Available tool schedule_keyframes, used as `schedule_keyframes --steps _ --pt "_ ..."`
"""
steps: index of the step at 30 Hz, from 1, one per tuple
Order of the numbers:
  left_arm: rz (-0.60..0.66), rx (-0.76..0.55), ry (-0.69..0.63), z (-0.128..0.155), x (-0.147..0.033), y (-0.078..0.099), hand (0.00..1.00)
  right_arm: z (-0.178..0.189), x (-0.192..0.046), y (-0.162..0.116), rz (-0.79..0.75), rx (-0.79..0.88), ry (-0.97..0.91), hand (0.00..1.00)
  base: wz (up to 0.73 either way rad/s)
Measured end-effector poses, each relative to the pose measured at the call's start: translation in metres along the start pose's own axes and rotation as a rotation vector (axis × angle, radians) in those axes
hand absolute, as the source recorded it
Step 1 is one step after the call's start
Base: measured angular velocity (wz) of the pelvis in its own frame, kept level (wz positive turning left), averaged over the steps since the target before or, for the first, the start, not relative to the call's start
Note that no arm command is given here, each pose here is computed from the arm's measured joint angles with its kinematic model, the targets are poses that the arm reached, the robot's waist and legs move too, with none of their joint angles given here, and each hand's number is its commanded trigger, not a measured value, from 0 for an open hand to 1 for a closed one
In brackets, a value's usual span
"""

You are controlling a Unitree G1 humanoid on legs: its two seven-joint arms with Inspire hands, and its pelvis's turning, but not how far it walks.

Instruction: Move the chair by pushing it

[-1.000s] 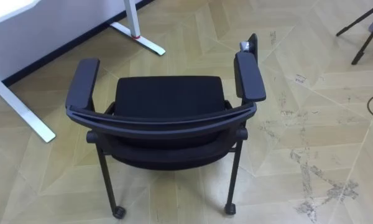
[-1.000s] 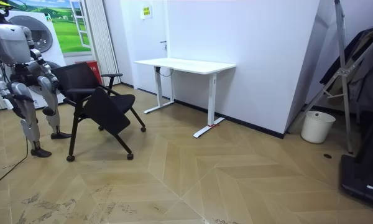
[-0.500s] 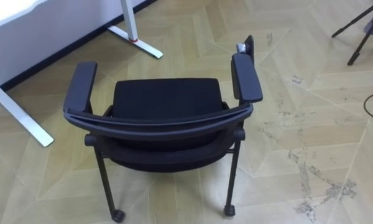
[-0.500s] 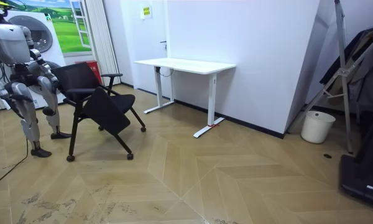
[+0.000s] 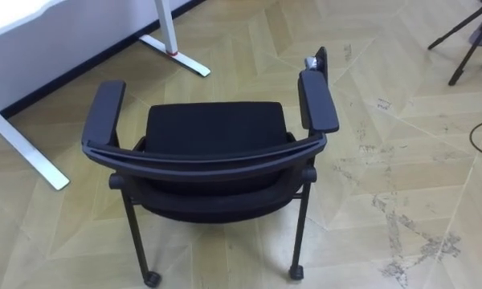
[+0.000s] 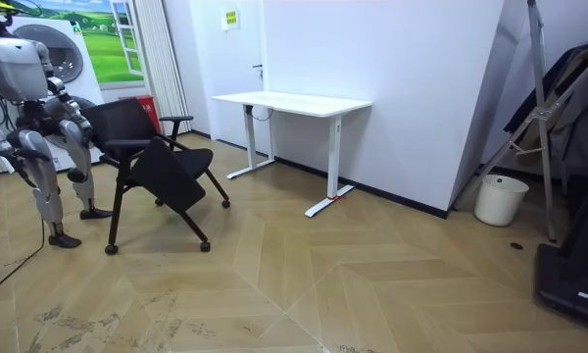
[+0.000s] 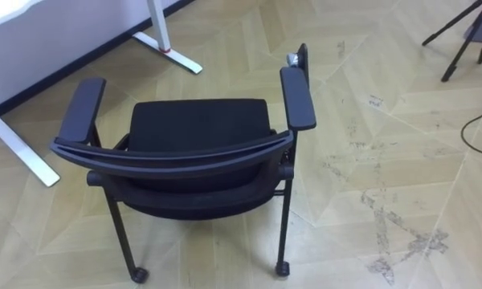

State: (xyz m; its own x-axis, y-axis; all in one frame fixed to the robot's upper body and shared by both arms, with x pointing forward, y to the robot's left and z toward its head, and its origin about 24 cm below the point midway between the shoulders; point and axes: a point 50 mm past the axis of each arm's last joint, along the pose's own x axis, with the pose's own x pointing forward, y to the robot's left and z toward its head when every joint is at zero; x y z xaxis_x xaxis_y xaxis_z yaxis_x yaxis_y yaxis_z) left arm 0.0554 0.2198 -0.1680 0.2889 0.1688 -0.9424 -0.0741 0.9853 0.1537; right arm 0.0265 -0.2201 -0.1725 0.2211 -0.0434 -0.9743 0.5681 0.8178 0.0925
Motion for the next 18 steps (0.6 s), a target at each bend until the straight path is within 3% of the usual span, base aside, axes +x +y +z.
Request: schedule_keyframes --steps 11,18 --pt "0.067 -0.075 0.025 -0.004 0.000 0.006 0.00 0.001 0.000 -0.001 -0.020 -0.003 0.000 0.00 -0.02" --pt "0.137 -0.071 0.017 -0.002 -0.001 0.018 0.00 0.004 0.000 -0.004 -0.038 -0.022 -0.006 0.00 0.02"
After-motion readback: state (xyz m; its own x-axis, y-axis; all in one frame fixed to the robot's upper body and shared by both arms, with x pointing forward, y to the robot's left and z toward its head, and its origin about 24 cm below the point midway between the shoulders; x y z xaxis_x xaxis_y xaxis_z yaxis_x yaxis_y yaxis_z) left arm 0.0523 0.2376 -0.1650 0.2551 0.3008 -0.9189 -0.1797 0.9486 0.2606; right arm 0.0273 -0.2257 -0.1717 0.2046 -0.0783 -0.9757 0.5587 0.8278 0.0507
